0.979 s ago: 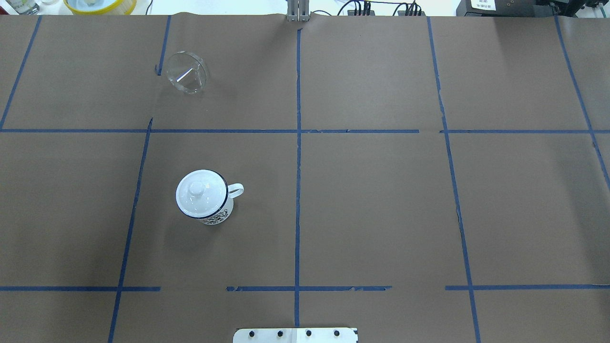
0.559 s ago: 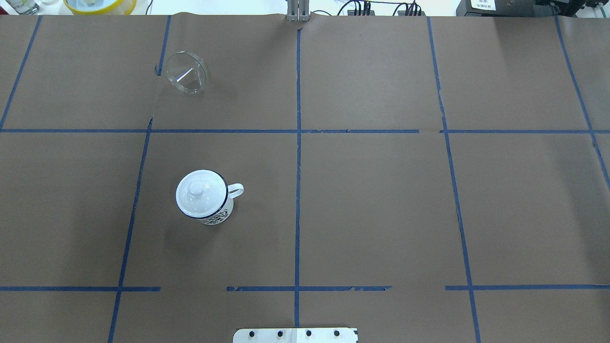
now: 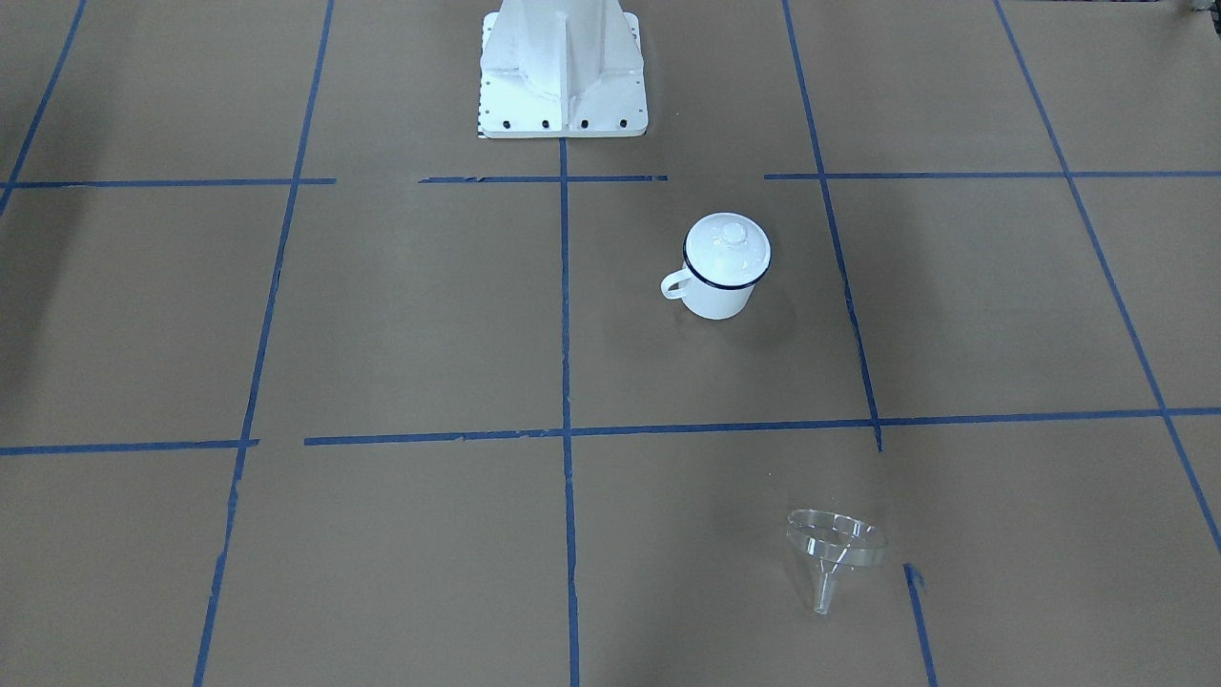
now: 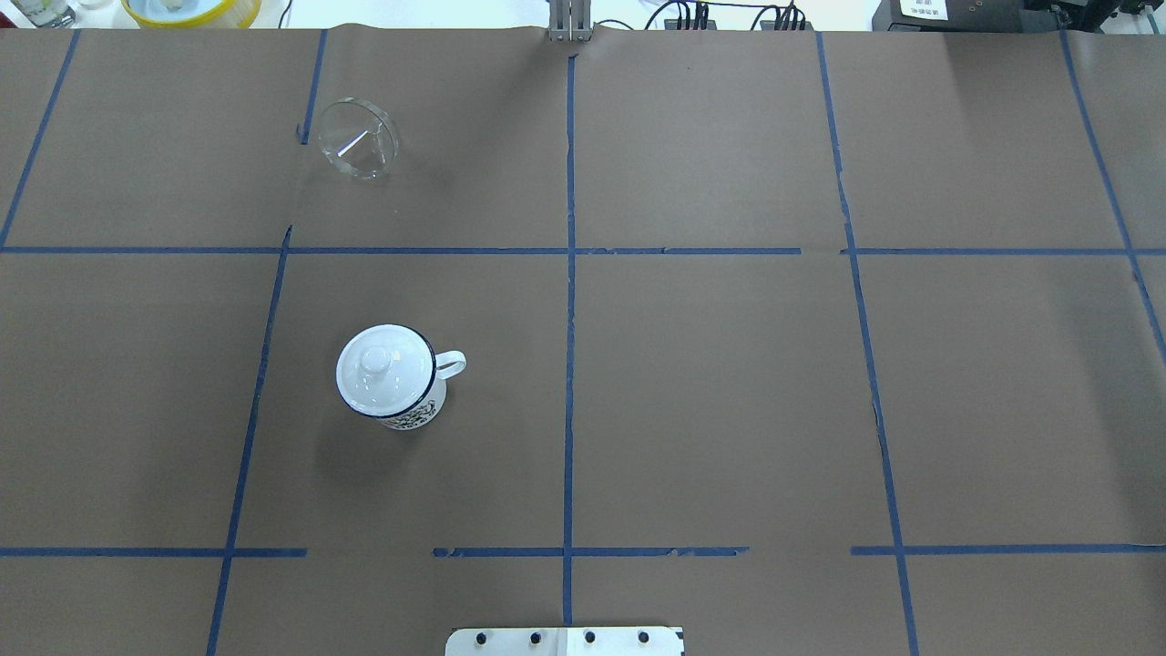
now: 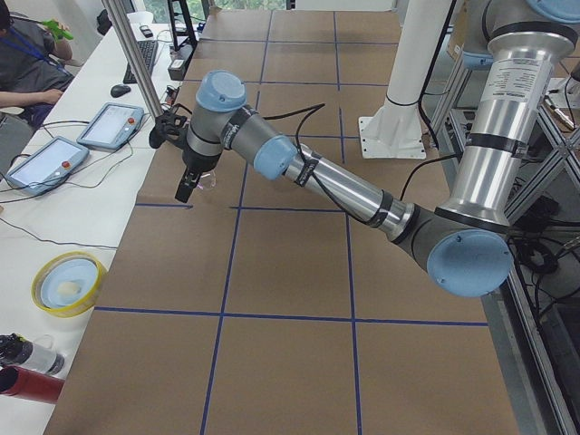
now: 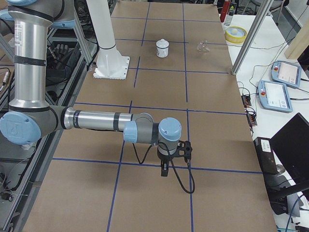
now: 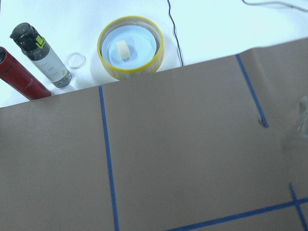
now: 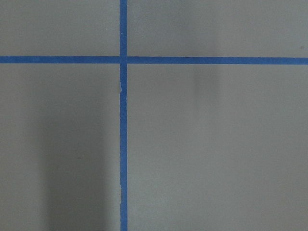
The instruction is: Place funnel on cup
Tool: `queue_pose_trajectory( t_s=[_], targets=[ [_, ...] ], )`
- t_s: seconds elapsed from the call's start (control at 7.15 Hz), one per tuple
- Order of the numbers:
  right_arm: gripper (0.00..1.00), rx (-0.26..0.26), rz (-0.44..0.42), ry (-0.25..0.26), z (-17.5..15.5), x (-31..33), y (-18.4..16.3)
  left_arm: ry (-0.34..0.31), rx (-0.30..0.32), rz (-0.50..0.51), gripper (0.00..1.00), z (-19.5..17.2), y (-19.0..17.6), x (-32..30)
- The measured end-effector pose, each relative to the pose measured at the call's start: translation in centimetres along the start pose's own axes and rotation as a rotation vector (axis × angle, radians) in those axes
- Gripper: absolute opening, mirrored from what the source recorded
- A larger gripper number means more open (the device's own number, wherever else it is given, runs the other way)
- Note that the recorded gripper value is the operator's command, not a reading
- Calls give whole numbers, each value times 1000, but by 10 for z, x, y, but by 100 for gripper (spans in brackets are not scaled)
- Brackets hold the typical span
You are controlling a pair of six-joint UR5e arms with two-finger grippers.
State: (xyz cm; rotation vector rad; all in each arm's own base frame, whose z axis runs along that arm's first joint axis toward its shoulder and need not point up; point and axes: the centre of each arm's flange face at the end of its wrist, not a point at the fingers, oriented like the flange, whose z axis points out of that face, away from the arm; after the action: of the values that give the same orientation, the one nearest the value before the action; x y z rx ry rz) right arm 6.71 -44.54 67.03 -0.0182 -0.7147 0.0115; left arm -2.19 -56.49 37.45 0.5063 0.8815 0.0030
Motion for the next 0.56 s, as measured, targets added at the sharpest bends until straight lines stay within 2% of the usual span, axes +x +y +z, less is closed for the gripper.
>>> queue_pose_trajectory(
  t_s=[0.14,0.28,0.42,0.56],
  targets=[
    [100,0,0,0,0,0,0,93,-60,-23,100,30,9,49],
    [100,0,0,0,0,0,0,154,-127,-95,100,57,22,103],
    [100,0,0,0,0,0,0,174,-179,-175,100,81,37,158],
    [100,0,0,0,0,0,0,161,-214,-250,100,104,52,210]
  ],
)
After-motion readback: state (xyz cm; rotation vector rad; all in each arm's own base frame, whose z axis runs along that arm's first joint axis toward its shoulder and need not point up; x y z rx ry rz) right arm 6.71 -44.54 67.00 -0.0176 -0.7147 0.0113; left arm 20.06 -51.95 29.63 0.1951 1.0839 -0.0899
